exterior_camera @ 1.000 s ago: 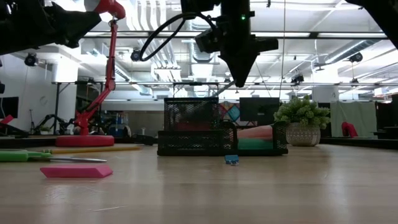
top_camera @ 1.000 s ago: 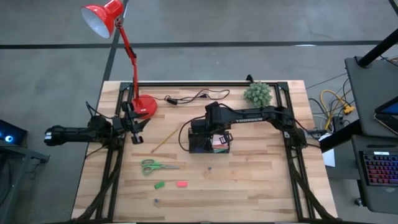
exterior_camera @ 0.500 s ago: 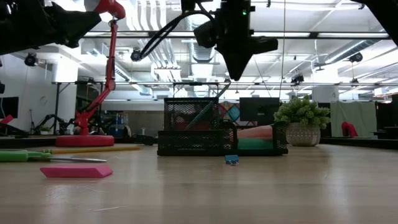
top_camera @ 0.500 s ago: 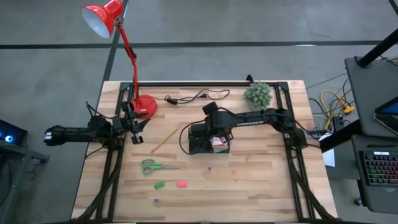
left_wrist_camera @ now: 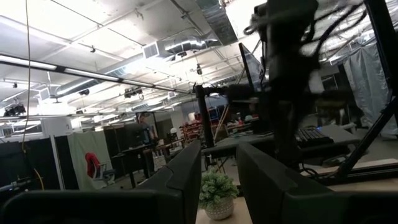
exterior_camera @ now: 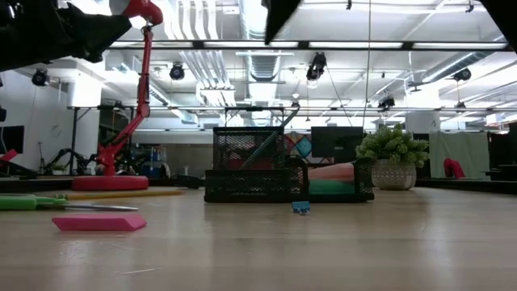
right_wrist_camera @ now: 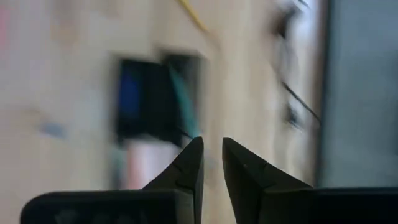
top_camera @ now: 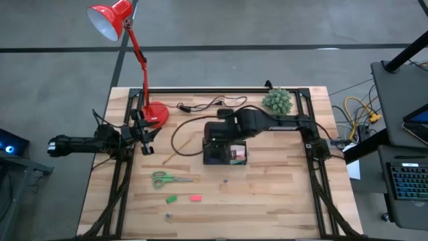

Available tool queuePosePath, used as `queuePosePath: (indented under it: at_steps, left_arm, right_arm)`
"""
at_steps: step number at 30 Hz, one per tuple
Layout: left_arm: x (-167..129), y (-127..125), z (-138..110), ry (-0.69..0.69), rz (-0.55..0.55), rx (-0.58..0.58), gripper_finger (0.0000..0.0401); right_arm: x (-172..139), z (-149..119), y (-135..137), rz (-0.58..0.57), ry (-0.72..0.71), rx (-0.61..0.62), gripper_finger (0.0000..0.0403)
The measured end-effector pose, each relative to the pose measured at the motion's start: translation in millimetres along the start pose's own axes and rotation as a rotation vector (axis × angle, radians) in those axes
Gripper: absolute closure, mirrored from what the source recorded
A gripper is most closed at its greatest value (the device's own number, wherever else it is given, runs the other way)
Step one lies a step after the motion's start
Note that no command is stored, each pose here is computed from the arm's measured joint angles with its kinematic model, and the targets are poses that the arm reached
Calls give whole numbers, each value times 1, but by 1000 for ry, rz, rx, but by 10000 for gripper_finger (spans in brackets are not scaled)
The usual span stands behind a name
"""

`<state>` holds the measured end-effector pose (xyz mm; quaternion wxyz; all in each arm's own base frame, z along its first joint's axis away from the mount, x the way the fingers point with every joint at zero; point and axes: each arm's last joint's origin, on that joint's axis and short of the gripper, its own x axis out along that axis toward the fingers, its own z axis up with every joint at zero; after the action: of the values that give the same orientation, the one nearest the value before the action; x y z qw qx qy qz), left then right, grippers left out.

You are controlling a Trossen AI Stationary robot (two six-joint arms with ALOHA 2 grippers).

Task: Pick and place office supplies into organizer
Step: Put the top blue binder clip into the black desk organizer

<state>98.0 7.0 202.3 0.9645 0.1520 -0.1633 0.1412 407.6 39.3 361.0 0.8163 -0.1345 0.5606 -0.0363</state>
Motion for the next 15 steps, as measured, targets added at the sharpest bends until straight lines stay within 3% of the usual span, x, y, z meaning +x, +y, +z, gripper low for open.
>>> queuePosePath:
  at_steps: [2, 6, 15]
  left_arm:
    - [0, 0, 0, 1, 0, 0, 312]
    - [0, 0, 0, 1, 0, -4, 312]
    - [0, 0, -1, 8, -5, -3, 312]
  right_arm:
    - [-8, 7, 13, 90, -100, -27, 353]
    - [-32, 12, 41, 103, -237, -108, 353]
    - [-49, 2, 95, 147, -232, -151, 355]
